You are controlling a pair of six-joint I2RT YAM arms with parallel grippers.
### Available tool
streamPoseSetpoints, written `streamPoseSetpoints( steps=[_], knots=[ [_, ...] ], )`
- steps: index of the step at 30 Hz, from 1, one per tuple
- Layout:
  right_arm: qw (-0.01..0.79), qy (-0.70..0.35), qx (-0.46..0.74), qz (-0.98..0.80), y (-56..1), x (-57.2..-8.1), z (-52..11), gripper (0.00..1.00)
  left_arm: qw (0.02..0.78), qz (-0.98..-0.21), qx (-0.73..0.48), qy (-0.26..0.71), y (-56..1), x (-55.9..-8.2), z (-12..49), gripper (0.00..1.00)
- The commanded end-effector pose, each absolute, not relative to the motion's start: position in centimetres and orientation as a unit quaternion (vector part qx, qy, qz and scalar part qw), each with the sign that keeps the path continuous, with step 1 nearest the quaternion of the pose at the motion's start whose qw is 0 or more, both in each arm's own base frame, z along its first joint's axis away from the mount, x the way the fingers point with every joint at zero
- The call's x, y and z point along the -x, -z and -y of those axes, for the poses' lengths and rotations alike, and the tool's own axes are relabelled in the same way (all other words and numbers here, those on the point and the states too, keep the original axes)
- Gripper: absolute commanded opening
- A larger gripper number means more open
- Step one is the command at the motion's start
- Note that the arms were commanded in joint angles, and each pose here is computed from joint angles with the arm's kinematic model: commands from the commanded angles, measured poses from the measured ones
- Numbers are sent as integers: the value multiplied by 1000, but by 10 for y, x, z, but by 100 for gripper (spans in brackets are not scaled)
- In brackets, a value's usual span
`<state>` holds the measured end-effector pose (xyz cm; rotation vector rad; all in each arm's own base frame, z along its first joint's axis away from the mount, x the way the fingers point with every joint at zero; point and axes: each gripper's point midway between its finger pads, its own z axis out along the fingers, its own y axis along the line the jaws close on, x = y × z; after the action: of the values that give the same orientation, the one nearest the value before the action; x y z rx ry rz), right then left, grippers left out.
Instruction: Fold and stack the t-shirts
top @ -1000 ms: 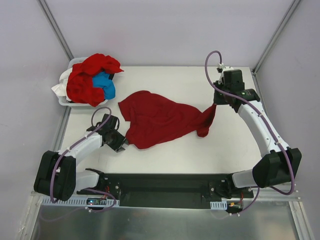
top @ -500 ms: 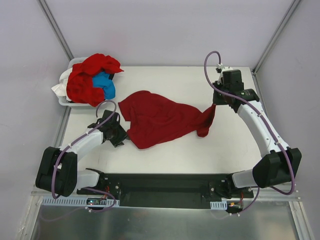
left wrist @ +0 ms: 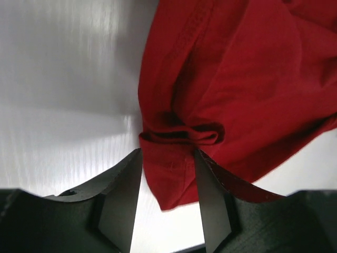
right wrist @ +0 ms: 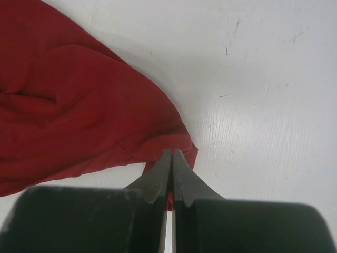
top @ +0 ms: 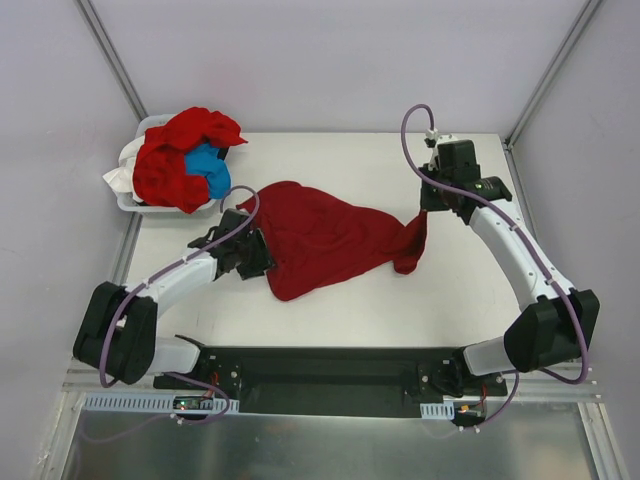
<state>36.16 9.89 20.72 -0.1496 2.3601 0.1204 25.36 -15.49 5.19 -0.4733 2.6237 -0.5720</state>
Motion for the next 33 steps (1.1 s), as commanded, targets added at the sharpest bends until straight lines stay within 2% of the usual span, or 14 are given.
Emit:
streamPoseSetpoints(
  steps=[1,8,12,13,15,18,20,21,22,25,30,32,33],
  knots=[
    [393,-43,54,-917,-224,-364,-100,1,215,-940,127,232,-50,-273,175,42],
    [395,-30,53,-917,-224,-361,-95,1,211,-946,73,237,-50,-284,206,36],
    [393,-30,50,-918,-223,-360,-94,1,205,-946,31,249,-56,-274,236,16],
    [392,-31,50,-918,-222,-361,-95,1,205,-947,40,243,-55,-274,238,5],
    [393,-30,49,-918,-223,-360,-94,1,198,-950,48,238,-57,-268,238,0],
    [393,-27,49,-918,-223,-359,-93,1,210,-955,56,201,-71,-259,232,0],
    [392,-25,48,-918,-222,-358,-92,1,246,-952,54,174,-103,-269,233,0],
    [393,-25,48,-918,-222,-358,-92,1,230,-961,46,146,-108,-259,225,0],
    [394,-27,48,-917,-223,-358,-93,1,255,-952,25,165,-140,-265,244,0],
    [386,-33,42,-921,-217,-360,-96,1,255,-951,-29,172,-162,-263,275,0],
    [381,-30,36,-923,-214,-360,-95,1,161,-963,-122,180,-112,-238,335,0],
    [375,-19,38,-926,-209,-359,-91,1,141,-964,-138,177,-97,-239,345,0],
    [372,-12,36,-928,-207,-358,-89,1,142,-963,-146,174,-94,-241,346,3]
  ],
)
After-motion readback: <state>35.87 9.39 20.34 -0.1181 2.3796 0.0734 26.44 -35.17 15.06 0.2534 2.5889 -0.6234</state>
